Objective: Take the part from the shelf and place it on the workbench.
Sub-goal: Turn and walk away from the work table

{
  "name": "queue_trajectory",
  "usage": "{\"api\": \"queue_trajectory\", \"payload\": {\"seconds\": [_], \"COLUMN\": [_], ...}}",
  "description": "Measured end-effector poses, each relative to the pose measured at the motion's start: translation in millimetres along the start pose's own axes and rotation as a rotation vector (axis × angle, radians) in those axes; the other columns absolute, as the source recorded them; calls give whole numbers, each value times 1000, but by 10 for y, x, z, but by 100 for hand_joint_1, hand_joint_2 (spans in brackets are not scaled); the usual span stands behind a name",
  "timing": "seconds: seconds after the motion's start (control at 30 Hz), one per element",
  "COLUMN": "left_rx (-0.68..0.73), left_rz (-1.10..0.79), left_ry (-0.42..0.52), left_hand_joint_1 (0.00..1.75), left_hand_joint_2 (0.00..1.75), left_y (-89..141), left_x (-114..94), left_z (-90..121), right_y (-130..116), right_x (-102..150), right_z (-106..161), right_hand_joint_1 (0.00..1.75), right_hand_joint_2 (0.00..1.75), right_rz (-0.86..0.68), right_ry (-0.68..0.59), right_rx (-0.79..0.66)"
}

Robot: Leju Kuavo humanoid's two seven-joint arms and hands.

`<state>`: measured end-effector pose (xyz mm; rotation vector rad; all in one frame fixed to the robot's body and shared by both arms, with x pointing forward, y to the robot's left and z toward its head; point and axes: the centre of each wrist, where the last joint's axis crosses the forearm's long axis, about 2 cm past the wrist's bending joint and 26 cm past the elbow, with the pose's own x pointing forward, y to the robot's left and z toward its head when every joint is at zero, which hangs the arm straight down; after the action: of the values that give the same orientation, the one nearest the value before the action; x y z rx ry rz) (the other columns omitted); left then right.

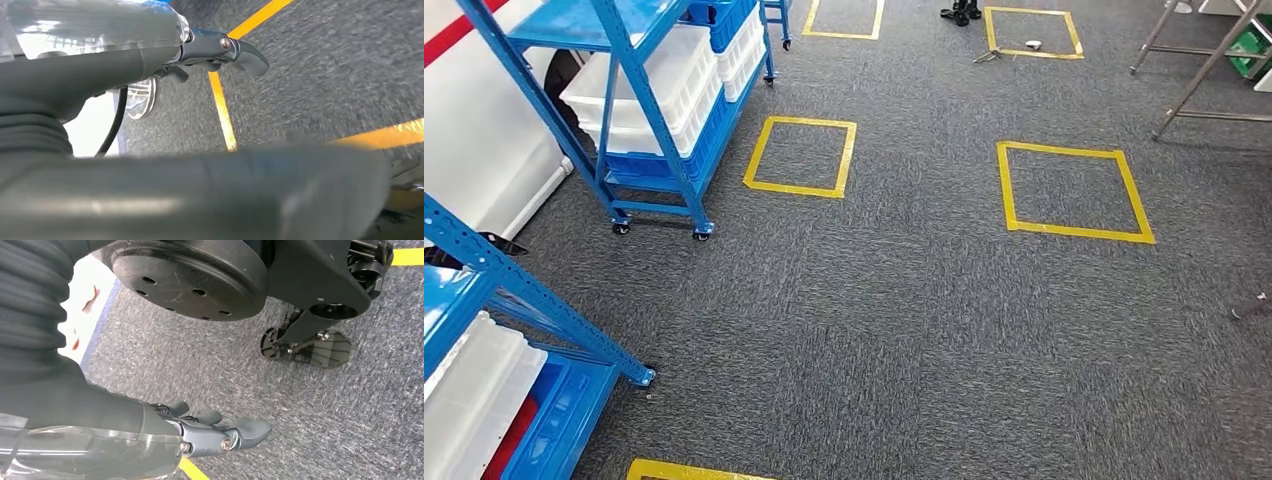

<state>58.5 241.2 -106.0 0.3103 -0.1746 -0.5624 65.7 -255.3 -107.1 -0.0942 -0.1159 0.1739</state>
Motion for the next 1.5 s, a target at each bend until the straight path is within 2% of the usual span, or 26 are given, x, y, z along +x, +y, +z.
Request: {"api": "queue_trajectory", "payload": {"seconds": [0.2, 0.33, 0.57, 0.8, 1.13, 1.5], "left_rx": [56, 77, 87, 69, 87, 81], "left_rz": [33, 38, 22, 8, 16, 5], "left_ry": [-58, -86, -70, -7, -43, -38], "left_hand_joint_1": [0, 0, 0, 0, 0, 0], "left_hand_joint_2": [0, 175, 175, 175, 175, 175], "left_y": [56, 119, 159, 134, 173, 191], "left_x": [-15, 46, 83, -41, -71, -34], "left_z": [-17, -32, -41, -46, -61, -64], "right_y": [-9, -10, 16, 91, 89, 76], "right_x": [27, 64, 50, 25, 15, 49], "right_z": [0, 2, 5, 15, 14, 15], "right_hand_joint_1": [0, 0, 0, 0, 0, 0], "right_hand_joint_2": [175, 175, 175, 175, 175, 175], "right_rz": [13, 10, 23, 25, 38, 27], "right_ry": [17, 10, -19, -26, 14, -43], "right_rx": [5, 10, 15, 28, 26, 22]}}
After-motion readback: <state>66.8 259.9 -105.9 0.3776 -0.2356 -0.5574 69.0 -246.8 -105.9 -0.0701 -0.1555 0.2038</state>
